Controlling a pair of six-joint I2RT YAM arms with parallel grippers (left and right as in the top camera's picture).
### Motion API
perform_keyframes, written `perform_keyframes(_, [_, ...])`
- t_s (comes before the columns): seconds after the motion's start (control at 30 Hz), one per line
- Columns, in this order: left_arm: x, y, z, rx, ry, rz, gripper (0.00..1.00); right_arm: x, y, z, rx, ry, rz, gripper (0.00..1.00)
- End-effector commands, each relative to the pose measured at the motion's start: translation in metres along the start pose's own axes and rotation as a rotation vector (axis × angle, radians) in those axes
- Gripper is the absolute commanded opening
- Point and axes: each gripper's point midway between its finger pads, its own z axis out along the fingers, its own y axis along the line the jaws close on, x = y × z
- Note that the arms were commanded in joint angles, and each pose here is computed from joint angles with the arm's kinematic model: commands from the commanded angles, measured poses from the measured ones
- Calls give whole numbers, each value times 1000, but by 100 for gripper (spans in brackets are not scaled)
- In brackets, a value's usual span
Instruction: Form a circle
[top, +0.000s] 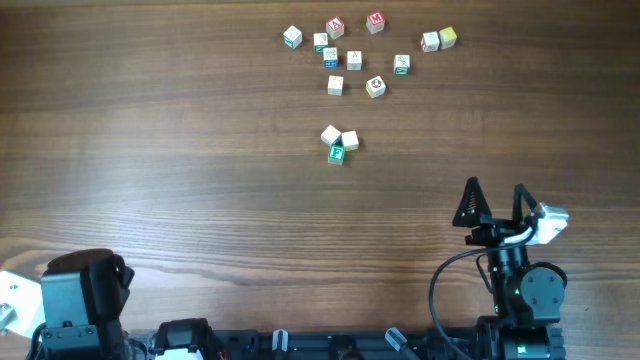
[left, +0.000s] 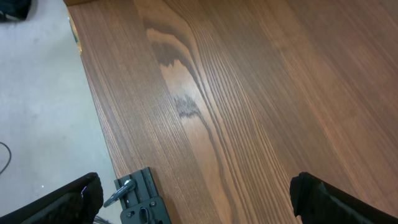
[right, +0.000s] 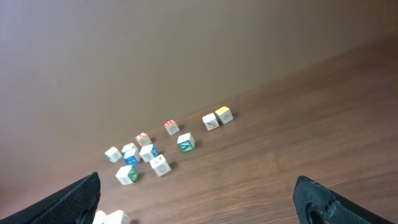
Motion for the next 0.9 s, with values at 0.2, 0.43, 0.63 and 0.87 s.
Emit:
perform_keyframes(0.2, [-1, 1, 0, -4, -5, -20, 100, 17, -10, 5, 40, 75, -102, 100])
perform_keyframes(0.43, [-1, 1, 0, -4, -5, -19, 100, 22, -12, 5, 47, 95, -102, 100])
perform_keyframes(0.63, [-1, 1, 0, -4, -5, -20, 100, 22, -11, 5, 46, 95, -102, 100])
perform_keyframes(0.87, [-1, 1, 0, -4, -5, -19, 100, 16, -9, 4, 38, 69, -102, 99])
